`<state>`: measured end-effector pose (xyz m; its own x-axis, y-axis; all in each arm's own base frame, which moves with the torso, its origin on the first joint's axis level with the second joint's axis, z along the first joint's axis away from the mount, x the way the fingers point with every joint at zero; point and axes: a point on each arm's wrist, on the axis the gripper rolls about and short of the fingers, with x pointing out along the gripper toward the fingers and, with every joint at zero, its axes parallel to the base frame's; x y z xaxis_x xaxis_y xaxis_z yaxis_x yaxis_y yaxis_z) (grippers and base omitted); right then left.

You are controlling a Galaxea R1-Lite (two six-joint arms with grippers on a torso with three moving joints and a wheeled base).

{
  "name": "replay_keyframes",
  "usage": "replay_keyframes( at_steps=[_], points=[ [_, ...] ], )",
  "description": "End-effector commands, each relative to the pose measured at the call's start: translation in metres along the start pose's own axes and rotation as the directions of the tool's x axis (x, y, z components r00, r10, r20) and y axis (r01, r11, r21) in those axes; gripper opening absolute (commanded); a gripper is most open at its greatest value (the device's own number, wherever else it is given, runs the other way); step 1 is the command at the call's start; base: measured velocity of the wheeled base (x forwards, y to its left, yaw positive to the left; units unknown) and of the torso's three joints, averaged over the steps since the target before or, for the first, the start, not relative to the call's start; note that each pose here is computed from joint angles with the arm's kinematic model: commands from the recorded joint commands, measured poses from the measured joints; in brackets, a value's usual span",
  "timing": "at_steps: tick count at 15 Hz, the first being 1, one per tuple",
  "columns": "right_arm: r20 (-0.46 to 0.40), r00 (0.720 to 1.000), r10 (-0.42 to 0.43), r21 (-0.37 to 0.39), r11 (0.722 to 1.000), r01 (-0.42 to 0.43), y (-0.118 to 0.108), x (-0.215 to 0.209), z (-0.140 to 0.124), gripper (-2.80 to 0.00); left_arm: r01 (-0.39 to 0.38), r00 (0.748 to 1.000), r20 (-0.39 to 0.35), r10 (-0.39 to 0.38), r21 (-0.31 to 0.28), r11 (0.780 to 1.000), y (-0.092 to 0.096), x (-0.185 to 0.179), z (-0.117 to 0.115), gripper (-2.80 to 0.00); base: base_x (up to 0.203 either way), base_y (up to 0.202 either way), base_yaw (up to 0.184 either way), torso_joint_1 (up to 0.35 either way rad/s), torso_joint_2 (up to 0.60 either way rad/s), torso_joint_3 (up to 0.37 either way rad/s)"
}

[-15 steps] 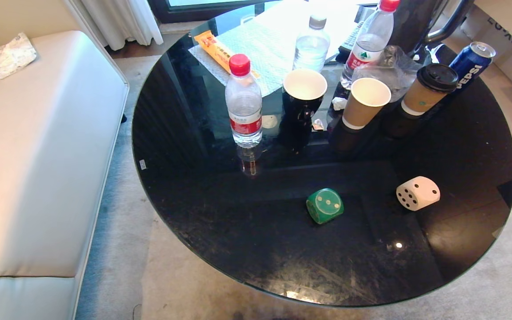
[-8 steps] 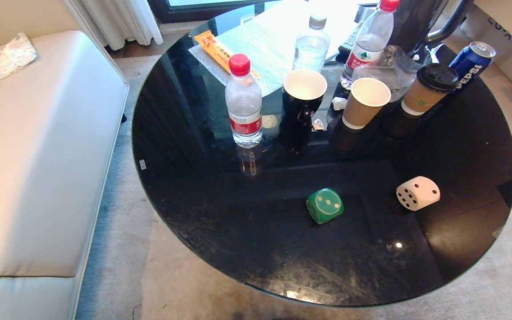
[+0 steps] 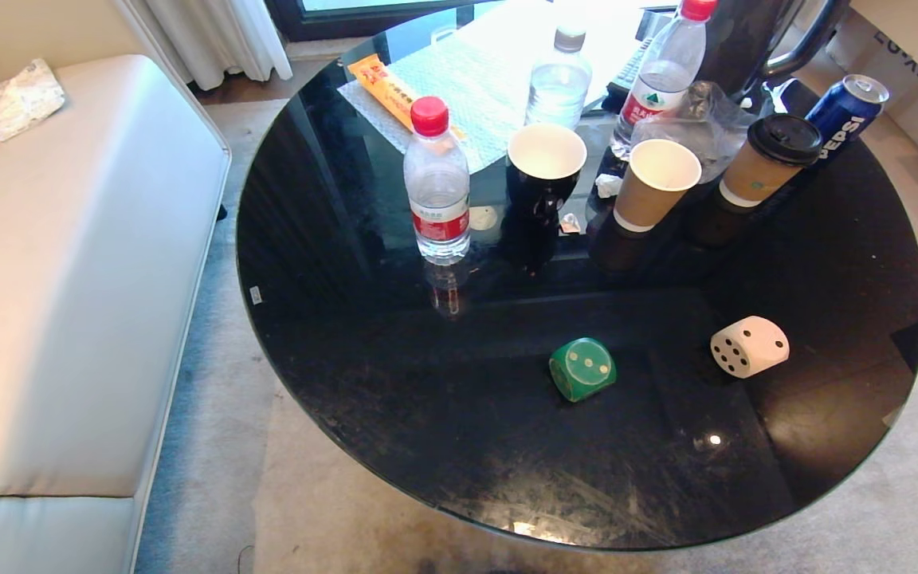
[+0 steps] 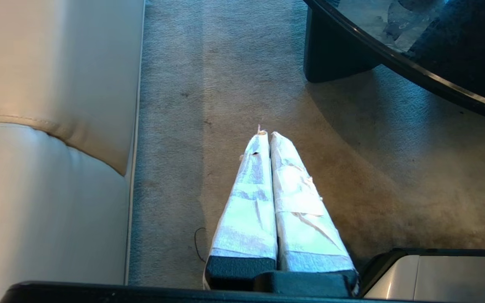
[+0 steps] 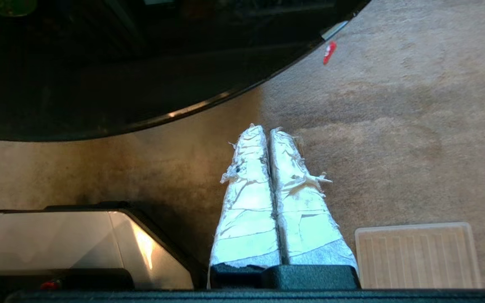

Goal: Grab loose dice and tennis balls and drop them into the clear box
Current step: Pick up toys out of the box

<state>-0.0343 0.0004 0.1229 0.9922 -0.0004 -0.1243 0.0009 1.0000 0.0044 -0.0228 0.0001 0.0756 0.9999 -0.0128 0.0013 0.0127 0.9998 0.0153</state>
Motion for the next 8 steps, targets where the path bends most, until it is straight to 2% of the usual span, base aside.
replay_keyframes(
  at_steps=[1,5,8],
  points=[
    [-0.087,0.996,0.004,0.005,1.0,-0.003,0.0,0.012,0.027,-2.8,0.0,1.0,0.0,0.0,0.0,1.0,0.0,0.0,0.0,-2.8,0.0,0.0,0.0,0.0,0.0,0.0],
    [-0.252,0.967,0.041,0.043,0.999,-0.031,0.001,0.063,0.061,-2.8,0.0,1.0,0.0,0.0,0.0,1.0,0.0,0.0,0.0,-2.8,0.0,0.0,0.0,0.0,0.0,0.0],
    [-0.296,0.945,0.137,0.11,0.988,-0.109,0.009,0.116,0.075,-2.8,0.0,1.0,0.0,0.0,0.0,1.0,0.0,0.0,0.0,-2.8,0.0,0.0,0.0,0.0,0.0,0.0]
  ],
)
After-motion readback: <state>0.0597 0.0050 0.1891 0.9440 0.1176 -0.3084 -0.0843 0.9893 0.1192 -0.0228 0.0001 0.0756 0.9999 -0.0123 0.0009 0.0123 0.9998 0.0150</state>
